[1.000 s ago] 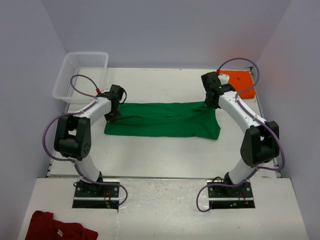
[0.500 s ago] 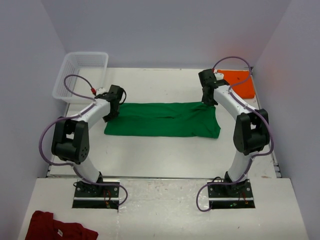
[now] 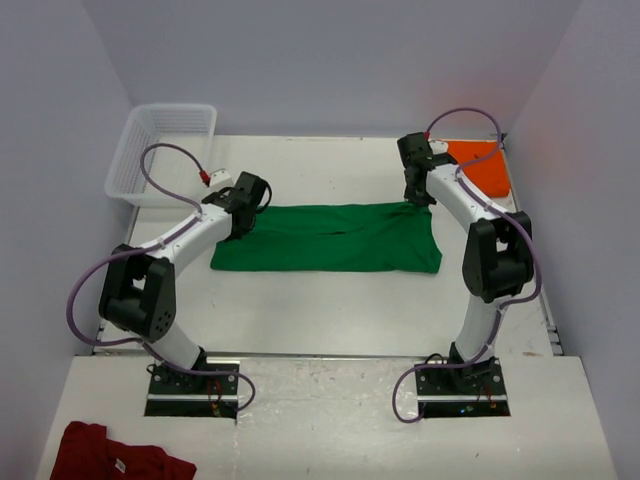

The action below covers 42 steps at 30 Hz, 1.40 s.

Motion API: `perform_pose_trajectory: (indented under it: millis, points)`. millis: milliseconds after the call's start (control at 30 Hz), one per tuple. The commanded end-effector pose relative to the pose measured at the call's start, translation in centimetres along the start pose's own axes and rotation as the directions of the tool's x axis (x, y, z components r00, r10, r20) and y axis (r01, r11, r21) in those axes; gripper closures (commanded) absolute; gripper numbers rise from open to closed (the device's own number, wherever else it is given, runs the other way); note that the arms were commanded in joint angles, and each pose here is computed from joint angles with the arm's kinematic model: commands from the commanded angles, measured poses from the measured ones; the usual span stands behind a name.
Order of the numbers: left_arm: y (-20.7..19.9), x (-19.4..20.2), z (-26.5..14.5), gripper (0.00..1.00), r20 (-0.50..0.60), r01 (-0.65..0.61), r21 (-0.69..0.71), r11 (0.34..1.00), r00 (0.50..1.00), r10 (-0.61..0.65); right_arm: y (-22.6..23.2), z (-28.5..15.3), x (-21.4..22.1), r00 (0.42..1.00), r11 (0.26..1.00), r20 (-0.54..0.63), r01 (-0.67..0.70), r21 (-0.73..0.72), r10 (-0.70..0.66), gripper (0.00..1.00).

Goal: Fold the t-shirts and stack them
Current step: Fold the other side of the tshirt into a rectangle

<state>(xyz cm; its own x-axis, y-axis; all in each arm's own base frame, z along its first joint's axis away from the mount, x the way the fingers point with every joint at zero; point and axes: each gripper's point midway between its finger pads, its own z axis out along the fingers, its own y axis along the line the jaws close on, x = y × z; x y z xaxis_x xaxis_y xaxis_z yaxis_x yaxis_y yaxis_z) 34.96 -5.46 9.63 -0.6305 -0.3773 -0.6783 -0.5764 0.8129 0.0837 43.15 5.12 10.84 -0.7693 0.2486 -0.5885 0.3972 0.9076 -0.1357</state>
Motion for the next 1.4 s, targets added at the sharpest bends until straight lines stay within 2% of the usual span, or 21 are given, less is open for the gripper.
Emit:
perform_pose_trajectory:
  millis: [0, 133, 267, 367, 400, 433, 500, 533, 667, 700, 767, 800, 867, 933, 967, 1000, 1067, 1100, 1167, 1200, 1367]
  points:
    - [-2.2, -0.3, 0.0, 0.70, 0.009, 0.010, 0.098, 0.995, 1.000, -0.011, -0.7, 0.5, -1.2, 1.000, 0.999, 0.008, -0.013, 0.044, 0.012, 1.00]
    - [-3.2, 0.4, 0.4, 0.79, -0.026, -0.003, 0.123, 0.992, 1.000, 0.006, -0.5, 1.3, -0.5, 1.000, 0.998, -0.028, -0.003, 0.060, 0.005, 1.00]
    - [-3.7, 0.4, 0.3, 0.81, -0.028, -0.020, 0.147, 0.989, 0.999, 0.025, -0.7, 2.1, -0.1, 0.999, 0.997, -0.047, 0.000, 0.080, 0.004, 1.00]
    - [-3.8, 0.4, 0.4, 0.82, -0.031, -0.025, 0.150, 0.988, 0.999, 0.030, -0.6, 2.7, 0.3, 0.997, 0.998, -0.081, -0.013, 0.067, 0.018, 0.83]
    - [-3.9, 0.4, 0.4, 0.82, -0.031, -0.027, 0.157, 0.987, 0.999, 0.032, -0.9, 2.7, 0.3, 0.997, 0.996, -0.081, -0.011, 0.088, 0.019, 0.63]
    - [-4.0, 0.5, 0.3, 0.82, -0.036, -0.028, 0.163, 0.986, 0.999, 0.034, -0.9, 2.6, -0.2, 0.997, 0.996, -0.073, -0.014, 0.091, 0.021, 0.54]
    - [-4.2, 0.4, 0.2, 0.82, -0.037, -0.028, 0.171, 0.985, 0.999, 0.035, -1.0, 2.4, -0.9, 0.998, 0.995, -0.054, -0.012, 0.100, 0.017, 0.44]
    - [-4.3, 0.4, 0.2, 0.82, -0.036, -0.031, 0.176, 0.984, 0.999, 0.038, -1.3, 1.9, -2.0, 1.000, 0.993, -0.025, -0.011, 0.118, 0.014, 0.34]
    - [-5.2, 0.0, -0.6, 0.83, -0.036, -0.042, 0.234, 0.971, 0.998, 0.052, -1.5, 0.2, -4.5, 1.000, 0.994, 0.017, 0.008, 0.109, -0.010, 0.28]
    - [-5.9, -0.3, -0.9, 0.87, -0.029, -0.040, 0.270, 0.962, 0.998, 0.050, -1.7, -0.6, -4.8, 1.000, 0.995, 0.023, 0.000, 0.103, -0.003, 0.28]
    - [-7.7, -0.1, -1.9, 1.00, -0.039, -0.077, 0.386, 0.919, 0.994, 0.099, -1.4, -1.1, -4.0, 1.000, 0.998, 0.008, 0.004, 0.062, -0.004, 0.27]
    - [-9.4, -0.5, -2.5, 1.00, -0.022, -0.077, 0.462, 0.883, 0.995, 0.098, -1.0, -1.3, -4.1, 1.000, 1.000, 0.025, -0.001, 0.025, 0.001, 0.26]
    - [-12.5, 1.1, -4.4, 1.00, -0.044, -0.106, 0.640, 0.761, 0.984, 0.175, -0.5, -1.8, -2.6, 1.000, 0.998, -0.003, 0.006, -0.056, -0.007, 0.23]
    - [-15.6, 1.7, -6.5, 0.96, -0.062, -0.068, 0.785, 0.615, 0.980, 0.188, 0.3, -1.7, -1.6, 1.000, 0.993, -0.021, 0.011, -0.116, -0.013, 0.21]
    - [-16.5, 2.5, -6.5, 0.94, -0.097, -0.040, 0.800, 0.599, 0.976, 0.195, 0.9, -1.6, -1.2, 0.999, 0.989, -0.037, 0.012, -0.145, -0.018, 0.21]
    - [-17.7, 2.2, -7.4, 0.93, -0.100, -0.027, 0.832, 0.554, 0.975, 0.197, 1.6, -1.6, -0.7, 0.998, 0.983, -0.063, 0.006, -0.183, -0.018, 0.28]
    - [-19.5, 3.3, -7.8, 0.94, -0.107, -0.032, 0.847, 0.531, 0.967, 0.230, 2.7, -1.1, 0.1, 0.995, 0.974, -0.100, 0.007, -0.227, -0.031, 0.59]
    - [-20.4, 2.8, -8.6, 0.95, -0.092, -0.041, 0.858, 0.512, 0.969, 0.230, 3.3, -1.1, 0.4, 0.993, 0.968, -0.119, -0.004, -0.250, -0.027, 1.00]
    - [-21.5, 3.6, -9.2, 1.00, -0.081, -0.057, 0.867, 0.496, 0.964, 0.252, 3.8, -1.0, 0.9, 0.991, 0.961, -0.132, -0.006, -0.278, -0.032, 1.00]
    - [-22.1, 3.3, -9.9, 1.00, -0.067, -0.064, 0.877, 0.476, 0.965, 0.253, 4.8, -1.2, 1.4, 0.988, 0.942, -0.150, -0.013, -0.335, -0.040, 1.00]
    - [-23.9, 6.0, -10.8, 1.00, -0.045, -0.102, 0.917, 0.386, 0.935, 0.353, 5.4, -0.9, 4.1, 0.976, 0.924, -0.213, -0.053, -0.379, -0.032, 1.00]
